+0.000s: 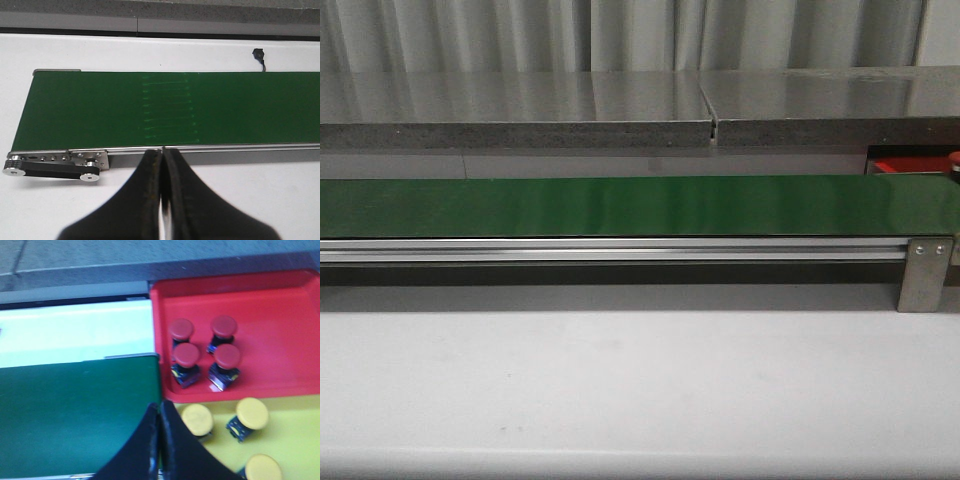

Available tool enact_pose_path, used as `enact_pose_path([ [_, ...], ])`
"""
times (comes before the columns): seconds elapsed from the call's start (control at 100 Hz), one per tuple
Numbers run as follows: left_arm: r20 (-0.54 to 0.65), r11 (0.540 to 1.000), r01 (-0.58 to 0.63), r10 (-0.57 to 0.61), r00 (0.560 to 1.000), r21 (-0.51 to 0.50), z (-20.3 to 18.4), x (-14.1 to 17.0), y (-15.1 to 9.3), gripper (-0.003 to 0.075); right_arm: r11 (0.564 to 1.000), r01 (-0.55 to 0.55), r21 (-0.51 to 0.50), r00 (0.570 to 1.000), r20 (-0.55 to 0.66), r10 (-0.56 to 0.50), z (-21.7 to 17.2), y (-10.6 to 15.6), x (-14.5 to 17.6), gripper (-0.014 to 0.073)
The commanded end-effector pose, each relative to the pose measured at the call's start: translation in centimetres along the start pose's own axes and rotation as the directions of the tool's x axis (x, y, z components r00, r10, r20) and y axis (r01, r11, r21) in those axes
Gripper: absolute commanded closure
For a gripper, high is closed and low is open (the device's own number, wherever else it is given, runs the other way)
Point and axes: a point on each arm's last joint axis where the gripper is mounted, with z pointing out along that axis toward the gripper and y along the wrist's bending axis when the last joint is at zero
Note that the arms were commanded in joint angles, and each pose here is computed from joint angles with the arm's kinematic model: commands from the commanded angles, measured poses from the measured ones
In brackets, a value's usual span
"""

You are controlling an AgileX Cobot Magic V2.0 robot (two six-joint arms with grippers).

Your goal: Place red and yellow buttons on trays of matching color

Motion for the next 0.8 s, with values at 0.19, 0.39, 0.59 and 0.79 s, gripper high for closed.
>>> enact_pose_path([
  [0.19, 0.098, 1.0, 0.004, -0.006, 0.995, 0.018, -0.7, -1.3, -0.4, 0.0741, 0.996, 0.082, -0.046, 0.983, 0.166, -0.073, -3.7, 2.3, -1.8, 0.0671],
  [0.39, 0.098, 1.0, 0.004, -0.006, 0.995, 0.018, -0.7, -1.3, -0.4, 0.0741, 0.989, 0.12, -0.082, 0.966, 0.238, -0.098, -6.0, 3.6, -1.2, 0.0671],
  [0.59, 0.098, 1.0, 0.004, -0.006, 0.995, 0.018, -0.7, -1.3, -0.4, 0.0741, 0.987, 0.134, -0.092, 0.944, 0.315, -0.098, -8.0, 3.9, 0.7, 0.0671],
  [0.79, 0.098, 1.0, 0.004, -0.006, 0.995, 0.018, -0.7, -1.3, -0.4, 0.0741, 0.988, 0.132, -0.074, 0.916, 0.39, -0.094, -9.8, 3.6, 2.2, 0.0671],
])
